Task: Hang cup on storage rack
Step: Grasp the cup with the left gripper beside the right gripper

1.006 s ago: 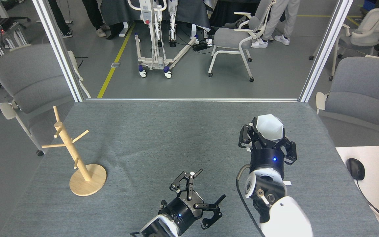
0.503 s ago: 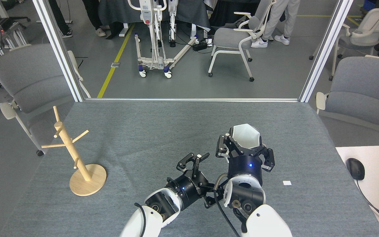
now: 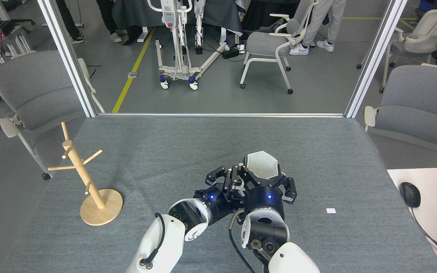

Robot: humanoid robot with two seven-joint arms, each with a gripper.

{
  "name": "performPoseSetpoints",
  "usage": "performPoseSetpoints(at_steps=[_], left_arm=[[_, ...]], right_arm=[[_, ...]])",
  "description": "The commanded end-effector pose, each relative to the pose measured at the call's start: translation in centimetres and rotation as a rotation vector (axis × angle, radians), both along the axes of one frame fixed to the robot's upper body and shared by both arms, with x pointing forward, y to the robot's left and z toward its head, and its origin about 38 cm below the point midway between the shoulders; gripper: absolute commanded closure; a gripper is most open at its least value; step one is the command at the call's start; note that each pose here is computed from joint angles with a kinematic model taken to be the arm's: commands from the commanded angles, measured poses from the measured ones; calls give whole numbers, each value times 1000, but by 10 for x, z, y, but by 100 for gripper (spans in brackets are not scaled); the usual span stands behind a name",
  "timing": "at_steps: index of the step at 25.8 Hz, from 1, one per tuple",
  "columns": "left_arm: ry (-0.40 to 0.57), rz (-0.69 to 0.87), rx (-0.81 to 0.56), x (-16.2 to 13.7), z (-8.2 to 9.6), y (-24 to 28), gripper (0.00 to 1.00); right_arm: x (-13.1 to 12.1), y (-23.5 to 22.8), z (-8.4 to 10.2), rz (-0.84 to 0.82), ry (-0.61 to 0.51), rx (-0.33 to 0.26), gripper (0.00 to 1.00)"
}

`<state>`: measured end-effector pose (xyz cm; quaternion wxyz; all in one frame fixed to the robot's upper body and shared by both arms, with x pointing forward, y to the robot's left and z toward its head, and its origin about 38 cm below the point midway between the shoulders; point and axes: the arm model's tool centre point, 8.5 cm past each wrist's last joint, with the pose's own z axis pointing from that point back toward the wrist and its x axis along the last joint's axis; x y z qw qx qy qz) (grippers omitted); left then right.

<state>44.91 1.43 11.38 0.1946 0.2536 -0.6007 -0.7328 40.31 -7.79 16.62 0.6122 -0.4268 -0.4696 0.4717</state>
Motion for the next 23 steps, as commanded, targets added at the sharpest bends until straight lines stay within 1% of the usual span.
performPoseSetpoints(at_steps=[1, 5, 6, 7, 8, 9, 10, 11, 16, 17, 18, 19, 20, 21, 22, 23], left_arm=[[18, -10, -5, 4, 1, -1, 1], [46, -12, -34, 3, -1, -8, 2], [48, -12, -34, 3, -2, -8, 11], [50, -17, -33, 3, -2, -8, 26], [48, -23, -27, 2, -3, -6, 50], [48, -38, -21, 1, -3, -4, 86], [57, -65, -13, -2, -5, -5, 100], [73, -82, -3, -4, -8, -6, 100], [70, -53, -22, 3, -4, 4, 100], [71, -52, -20, 3, -4, 4, 100], [71, -51, -19, 4, -4, 5, 100], [71, -51, -17, 4, -4, 6, 100], [70, -51, -18, 4, -3, 6, 100], [70, -51, -18, 4, -3, 6, 100], [71, -50, -16, 4, -4, 7, 100], [72, -50, -16, 4, -5, 7, 100]], right_arm=[[-4, 12, -2, 25, 9, 5, 87], [-5, 18, -1, 33, 15, 19, 90], [-5, 21, 0, 36, 16, 27, 90], [-6, 25, 0, 41, 16, 31, 91], [-7, 26, 0, 44, 17, 32, 91], [-7, 27, -1, 47, 18, 31, 91], [-7, 28, 0, 48, 18, 32, 91], [-7, 28, -1, 48, 19, 33, 91], [-9, 34, -2, 51, 28, 46, 91], [-9, 34, -2, 52, 29, 47, 90], [-9, 34, -2, 52, 29, 47, 86], [-8, 34, -1, 50, 29, 47, 74], [-8, 34, -1, 49, 28, 46, 53], [-8, 34, -1, 47, 25, 45, 28], [-7, 33, 1, 46, 21, 45, 13], [-6, 33, 1, 45, 19, 44, 2]])
